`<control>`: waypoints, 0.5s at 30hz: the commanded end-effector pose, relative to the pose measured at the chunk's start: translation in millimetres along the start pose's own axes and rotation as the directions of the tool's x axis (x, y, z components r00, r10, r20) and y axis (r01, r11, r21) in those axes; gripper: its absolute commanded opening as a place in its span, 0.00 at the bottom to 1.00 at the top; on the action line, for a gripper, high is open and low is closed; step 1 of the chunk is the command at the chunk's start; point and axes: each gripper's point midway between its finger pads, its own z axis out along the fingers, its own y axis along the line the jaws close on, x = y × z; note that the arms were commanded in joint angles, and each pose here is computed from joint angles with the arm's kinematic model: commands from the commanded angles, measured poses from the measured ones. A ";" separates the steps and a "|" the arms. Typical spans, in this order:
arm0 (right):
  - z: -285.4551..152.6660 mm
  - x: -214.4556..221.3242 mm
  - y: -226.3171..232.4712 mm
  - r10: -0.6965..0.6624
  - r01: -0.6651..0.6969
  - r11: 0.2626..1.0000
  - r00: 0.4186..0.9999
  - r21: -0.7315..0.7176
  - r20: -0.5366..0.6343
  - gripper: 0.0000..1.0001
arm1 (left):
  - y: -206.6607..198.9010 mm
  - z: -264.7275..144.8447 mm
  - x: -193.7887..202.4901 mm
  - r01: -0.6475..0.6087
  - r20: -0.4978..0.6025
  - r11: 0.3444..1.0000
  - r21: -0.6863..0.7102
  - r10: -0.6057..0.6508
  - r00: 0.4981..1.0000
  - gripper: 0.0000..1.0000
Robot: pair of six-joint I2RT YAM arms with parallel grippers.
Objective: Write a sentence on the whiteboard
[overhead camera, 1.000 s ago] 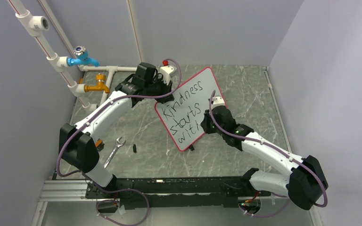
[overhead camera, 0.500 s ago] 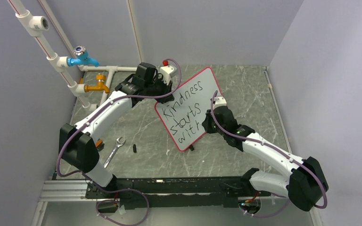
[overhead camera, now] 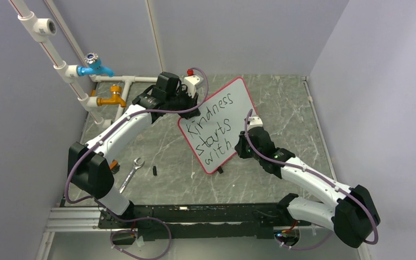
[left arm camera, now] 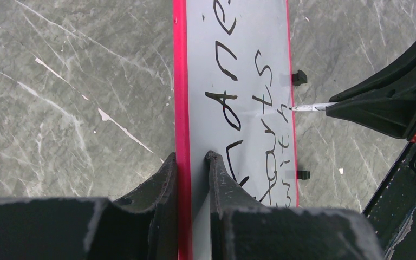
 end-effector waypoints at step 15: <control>-60.5 -55.6 2.9 0.031 -0.028 0.999 0.982 -0.020 0.186 0.00 | 11.1 -1.9 48.5 -0.113 -0.196 0.990 -0.083 0.095 0.976 0.00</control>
